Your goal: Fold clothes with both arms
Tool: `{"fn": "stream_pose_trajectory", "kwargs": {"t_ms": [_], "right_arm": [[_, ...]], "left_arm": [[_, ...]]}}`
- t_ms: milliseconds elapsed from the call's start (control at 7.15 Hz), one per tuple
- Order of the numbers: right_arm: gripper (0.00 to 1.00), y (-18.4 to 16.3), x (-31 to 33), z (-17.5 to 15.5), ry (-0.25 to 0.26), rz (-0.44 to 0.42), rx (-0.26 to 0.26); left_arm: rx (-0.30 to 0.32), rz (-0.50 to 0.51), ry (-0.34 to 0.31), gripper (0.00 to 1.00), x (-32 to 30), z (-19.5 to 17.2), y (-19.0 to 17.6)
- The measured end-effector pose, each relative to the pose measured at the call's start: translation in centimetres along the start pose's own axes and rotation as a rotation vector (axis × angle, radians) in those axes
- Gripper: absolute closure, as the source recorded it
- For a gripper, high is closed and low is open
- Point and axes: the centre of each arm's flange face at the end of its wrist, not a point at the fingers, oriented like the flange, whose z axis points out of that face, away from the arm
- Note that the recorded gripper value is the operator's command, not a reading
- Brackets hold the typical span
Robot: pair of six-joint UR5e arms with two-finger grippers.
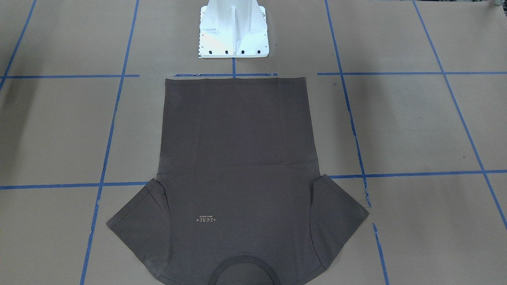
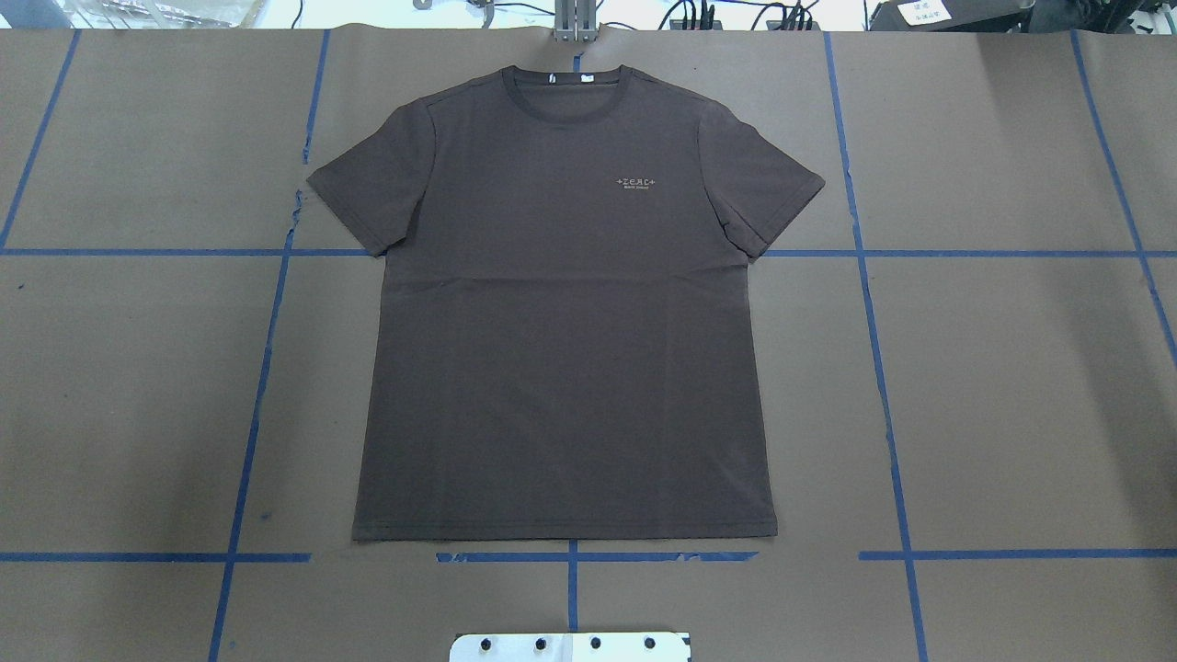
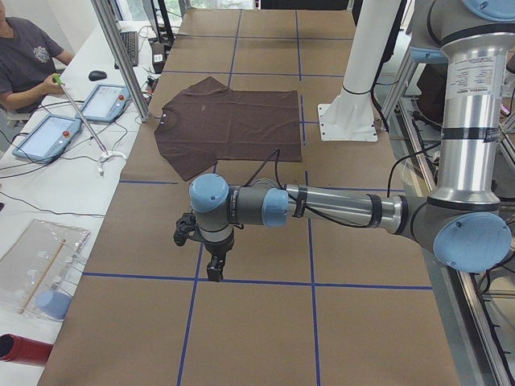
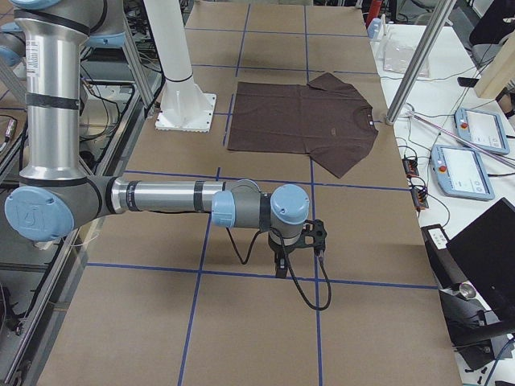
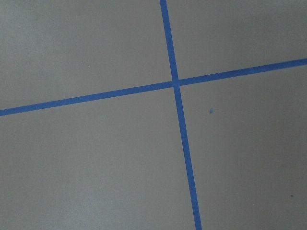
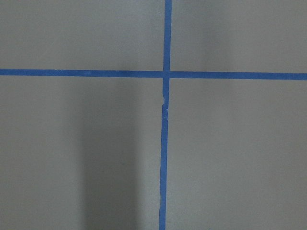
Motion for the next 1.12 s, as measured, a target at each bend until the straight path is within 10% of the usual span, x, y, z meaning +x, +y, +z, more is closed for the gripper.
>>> {"fn": "stream_pose_trajectory", "kwargs": {"t_ms": [560, 1119], "right_arm": [[0.0, -2.3, -1.7, -1.2, 0.003, -0.025, 0.03], [0.0, -14.2, -15.3, 1.9, -0.057, -0.158, 0.135]], "left_arm": [[0.045, 0.039, -0.003, 0.0, 1.4, -1.8, -1.3], [0.277, 0.326, -0.016, 0.0, 6.0, -1.7, -6.2]]}}
